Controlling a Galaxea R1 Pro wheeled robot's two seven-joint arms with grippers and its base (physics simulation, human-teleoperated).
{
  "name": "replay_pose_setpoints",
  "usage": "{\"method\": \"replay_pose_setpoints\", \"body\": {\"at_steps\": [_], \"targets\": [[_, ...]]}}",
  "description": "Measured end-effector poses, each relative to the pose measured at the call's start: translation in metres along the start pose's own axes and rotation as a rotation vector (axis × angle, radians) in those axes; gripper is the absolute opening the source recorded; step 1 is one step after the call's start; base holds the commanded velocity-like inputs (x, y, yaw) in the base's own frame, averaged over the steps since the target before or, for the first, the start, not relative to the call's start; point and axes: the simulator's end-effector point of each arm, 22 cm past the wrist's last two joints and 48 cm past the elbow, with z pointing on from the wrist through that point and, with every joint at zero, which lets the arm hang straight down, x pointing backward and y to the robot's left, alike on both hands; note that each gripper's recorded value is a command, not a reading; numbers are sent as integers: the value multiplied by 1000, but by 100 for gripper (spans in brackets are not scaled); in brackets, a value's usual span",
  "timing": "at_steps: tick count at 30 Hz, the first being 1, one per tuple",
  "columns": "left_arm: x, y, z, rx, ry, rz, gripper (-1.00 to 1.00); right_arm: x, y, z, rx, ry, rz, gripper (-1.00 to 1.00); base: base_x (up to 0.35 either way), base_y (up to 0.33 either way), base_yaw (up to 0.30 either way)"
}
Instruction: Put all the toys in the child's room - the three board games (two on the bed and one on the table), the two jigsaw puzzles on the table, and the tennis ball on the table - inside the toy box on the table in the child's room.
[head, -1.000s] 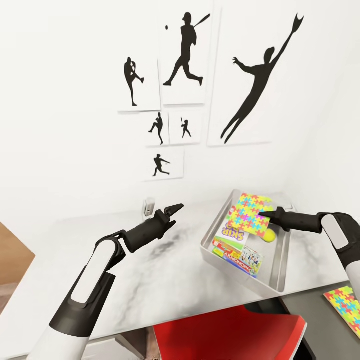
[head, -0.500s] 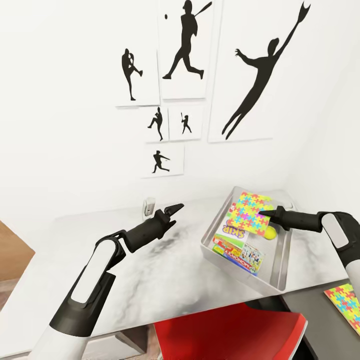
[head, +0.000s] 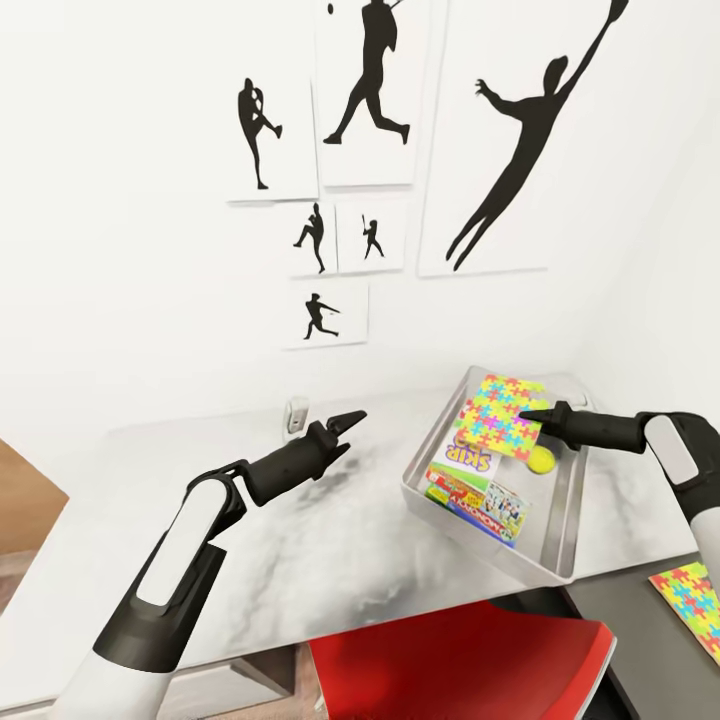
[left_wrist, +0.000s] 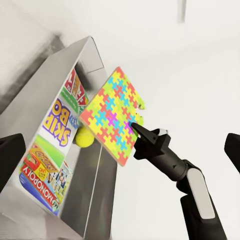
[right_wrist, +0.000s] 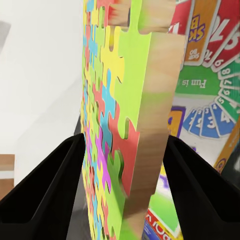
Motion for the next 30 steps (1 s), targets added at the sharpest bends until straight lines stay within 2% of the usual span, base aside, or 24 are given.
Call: {"method": "replay_pose_setpoints", "body": {"at_steps": [8,30], "targets": [[2,8,2,-8,8,-8,100,-5,-7,4,34,-3,0,-100,0,0,0],[4,28,6,-28,17,-35,100,-1,-21,18,49,15,14,-100,0,0,0]]}}
